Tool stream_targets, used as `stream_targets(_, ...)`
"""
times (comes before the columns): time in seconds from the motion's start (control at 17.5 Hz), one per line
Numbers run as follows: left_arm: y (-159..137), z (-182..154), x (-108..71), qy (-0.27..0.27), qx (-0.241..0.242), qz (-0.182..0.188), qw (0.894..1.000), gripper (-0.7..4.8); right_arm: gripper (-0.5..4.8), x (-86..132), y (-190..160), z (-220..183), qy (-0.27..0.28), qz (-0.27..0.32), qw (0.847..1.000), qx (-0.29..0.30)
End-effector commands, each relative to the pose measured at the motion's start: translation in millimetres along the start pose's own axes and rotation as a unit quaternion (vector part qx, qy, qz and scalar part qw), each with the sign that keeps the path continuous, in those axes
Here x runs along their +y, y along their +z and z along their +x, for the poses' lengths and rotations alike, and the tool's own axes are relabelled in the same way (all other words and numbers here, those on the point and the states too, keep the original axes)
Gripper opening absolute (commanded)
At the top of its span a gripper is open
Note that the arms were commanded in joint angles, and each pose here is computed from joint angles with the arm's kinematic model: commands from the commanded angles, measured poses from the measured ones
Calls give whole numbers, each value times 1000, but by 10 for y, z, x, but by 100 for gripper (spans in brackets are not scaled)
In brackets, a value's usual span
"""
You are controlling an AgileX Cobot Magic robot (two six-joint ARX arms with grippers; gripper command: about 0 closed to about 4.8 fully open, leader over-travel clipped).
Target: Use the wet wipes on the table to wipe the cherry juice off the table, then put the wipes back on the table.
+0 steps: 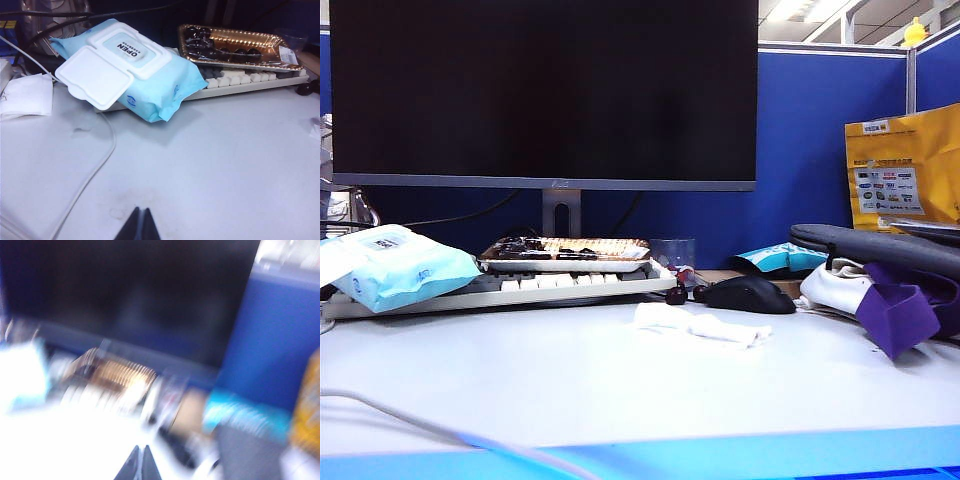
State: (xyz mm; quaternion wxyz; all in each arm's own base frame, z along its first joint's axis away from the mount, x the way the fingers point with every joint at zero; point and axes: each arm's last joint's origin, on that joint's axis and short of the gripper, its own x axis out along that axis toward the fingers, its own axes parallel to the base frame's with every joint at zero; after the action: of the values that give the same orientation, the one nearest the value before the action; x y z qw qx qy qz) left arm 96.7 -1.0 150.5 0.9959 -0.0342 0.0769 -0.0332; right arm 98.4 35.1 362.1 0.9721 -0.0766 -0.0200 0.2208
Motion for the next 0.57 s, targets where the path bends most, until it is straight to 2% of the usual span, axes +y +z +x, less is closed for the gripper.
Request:
stream_targets(0.06, -11, 1, 0, -2, 5, 0, 1000, -3, -1, 47, -583, 57, -3, -1, 1000, -25)
stream_targets(0.29, -11, 1, 0, -2, 5, 0, 1000, -4, -1, 97, -1370, -37, -23, 57, 998, -24)
stream_targets(0.57, -11, 1, 0, -2, 5, 0, 1000, -3, -1, 140, -1747, -102, -40, 81, 996, -17)
